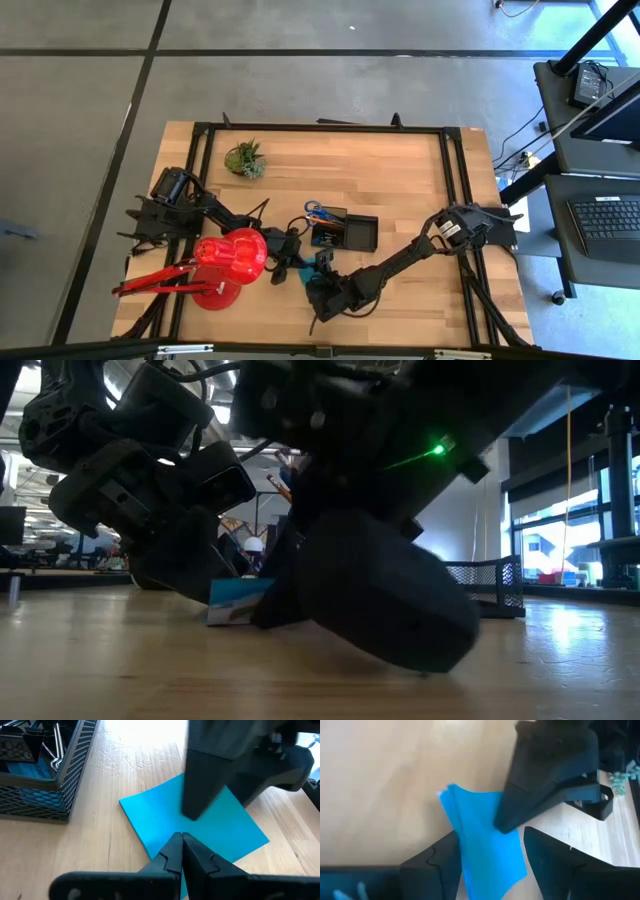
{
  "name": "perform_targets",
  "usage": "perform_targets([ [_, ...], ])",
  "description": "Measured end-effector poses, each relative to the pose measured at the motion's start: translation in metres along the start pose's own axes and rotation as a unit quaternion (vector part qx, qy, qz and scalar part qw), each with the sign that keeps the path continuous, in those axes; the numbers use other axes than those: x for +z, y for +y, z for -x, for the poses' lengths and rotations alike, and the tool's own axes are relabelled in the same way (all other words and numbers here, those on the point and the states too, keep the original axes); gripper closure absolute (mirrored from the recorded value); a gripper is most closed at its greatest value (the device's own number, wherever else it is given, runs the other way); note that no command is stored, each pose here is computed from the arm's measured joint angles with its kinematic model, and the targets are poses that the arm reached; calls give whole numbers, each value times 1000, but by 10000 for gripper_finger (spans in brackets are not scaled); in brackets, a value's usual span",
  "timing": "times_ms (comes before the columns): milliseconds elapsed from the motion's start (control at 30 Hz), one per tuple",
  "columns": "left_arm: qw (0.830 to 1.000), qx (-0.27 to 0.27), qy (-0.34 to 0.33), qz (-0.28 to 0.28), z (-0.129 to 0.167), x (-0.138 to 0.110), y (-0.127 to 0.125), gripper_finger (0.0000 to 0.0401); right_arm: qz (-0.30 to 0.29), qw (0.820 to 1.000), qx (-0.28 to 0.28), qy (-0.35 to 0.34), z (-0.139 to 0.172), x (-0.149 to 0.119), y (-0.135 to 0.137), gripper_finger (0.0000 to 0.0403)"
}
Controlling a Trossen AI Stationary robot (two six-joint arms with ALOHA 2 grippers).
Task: Pick and place office supplies into organizer
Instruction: Put the blue sticky note into the black desk organizer
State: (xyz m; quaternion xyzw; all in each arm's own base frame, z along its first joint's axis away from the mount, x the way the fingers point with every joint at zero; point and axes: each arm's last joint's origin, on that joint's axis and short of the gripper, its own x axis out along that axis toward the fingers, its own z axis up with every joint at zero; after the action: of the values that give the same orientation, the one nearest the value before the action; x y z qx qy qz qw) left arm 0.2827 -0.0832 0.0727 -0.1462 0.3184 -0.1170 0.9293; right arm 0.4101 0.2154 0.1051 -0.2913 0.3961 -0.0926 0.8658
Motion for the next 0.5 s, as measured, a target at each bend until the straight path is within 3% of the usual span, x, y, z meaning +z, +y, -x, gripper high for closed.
perform_targets([
  [333, 1000, 0, 0, 0, 0, 0, 0, 400, -1, 1000, -22, -8, 3, 1, 2, 203],
  [500, 1000, 0, 0, 0, 0, 0, 0, 399, -4, 1000, -21, -8, 2, 2, 1, 244],
])
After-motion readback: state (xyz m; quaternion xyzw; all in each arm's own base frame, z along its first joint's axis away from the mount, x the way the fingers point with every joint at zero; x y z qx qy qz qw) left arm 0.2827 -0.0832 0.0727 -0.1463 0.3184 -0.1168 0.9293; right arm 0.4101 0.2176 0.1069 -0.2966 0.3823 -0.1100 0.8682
